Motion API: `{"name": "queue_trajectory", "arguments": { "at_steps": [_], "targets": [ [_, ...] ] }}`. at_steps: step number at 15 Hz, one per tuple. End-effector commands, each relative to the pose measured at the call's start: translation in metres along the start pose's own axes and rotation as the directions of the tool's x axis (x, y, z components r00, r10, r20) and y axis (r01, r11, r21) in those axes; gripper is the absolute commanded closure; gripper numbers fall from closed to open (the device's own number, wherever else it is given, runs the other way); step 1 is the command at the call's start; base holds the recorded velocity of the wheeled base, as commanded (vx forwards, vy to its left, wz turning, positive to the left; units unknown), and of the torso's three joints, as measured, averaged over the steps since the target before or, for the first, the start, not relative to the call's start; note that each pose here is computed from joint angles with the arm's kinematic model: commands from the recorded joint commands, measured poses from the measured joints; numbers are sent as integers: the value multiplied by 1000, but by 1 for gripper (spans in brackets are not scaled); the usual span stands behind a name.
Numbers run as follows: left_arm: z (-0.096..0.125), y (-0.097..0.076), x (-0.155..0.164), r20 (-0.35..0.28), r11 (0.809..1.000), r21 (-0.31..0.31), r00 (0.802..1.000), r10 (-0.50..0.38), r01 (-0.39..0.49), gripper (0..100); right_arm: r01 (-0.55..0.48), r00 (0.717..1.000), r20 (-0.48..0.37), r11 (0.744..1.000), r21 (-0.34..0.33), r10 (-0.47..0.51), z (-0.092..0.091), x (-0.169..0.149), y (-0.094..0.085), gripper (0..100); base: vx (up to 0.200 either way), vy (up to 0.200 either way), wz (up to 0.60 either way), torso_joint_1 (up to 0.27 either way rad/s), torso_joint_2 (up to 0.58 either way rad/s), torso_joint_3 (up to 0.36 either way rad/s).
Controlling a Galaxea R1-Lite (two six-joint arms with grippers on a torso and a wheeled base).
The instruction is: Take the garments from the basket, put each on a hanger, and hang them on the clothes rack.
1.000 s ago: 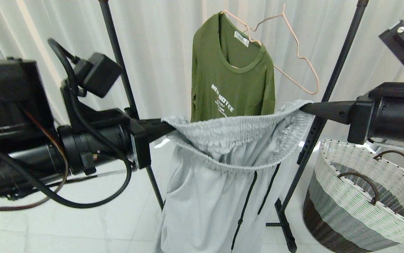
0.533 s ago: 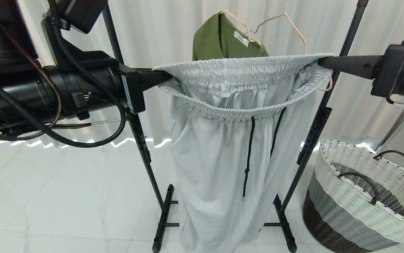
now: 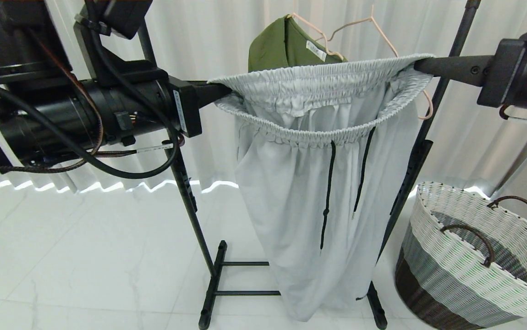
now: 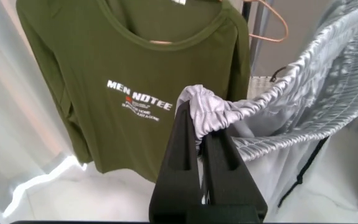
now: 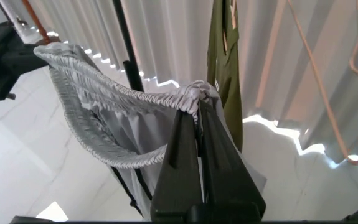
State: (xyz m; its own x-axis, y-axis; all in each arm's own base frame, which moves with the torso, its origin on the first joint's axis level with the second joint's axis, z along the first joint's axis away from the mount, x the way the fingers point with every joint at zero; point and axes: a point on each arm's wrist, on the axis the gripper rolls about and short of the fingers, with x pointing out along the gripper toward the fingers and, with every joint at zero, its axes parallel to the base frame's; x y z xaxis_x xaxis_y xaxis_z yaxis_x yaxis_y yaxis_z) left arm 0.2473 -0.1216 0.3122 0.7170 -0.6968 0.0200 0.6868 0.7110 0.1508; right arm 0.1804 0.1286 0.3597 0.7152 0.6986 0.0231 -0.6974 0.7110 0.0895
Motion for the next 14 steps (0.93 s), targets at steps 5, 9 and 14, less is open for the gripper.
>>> {"name": "queue_trajectory", "arguments": {
  "at_steps": [5,9,14],
  "targets": [
    [-14,17,34,-37,1000,-13,999,16,-16,100,32,993,-110,999,9,-31,0,-54,5,100,0,0,0,0,0,0],
    [-13,28,63,-16,1000,-12,1000,19,-19,100,-53,984,-170,998,22,56,-13,-80,23,100,0,0,0,0,0,0],
    [-17,29,69,-37,1000,-21,999,13,-13,100,-62,978,-198,998,29,66,-21,-78,23,100,0,0,0,0,0,0]
  ]
}}
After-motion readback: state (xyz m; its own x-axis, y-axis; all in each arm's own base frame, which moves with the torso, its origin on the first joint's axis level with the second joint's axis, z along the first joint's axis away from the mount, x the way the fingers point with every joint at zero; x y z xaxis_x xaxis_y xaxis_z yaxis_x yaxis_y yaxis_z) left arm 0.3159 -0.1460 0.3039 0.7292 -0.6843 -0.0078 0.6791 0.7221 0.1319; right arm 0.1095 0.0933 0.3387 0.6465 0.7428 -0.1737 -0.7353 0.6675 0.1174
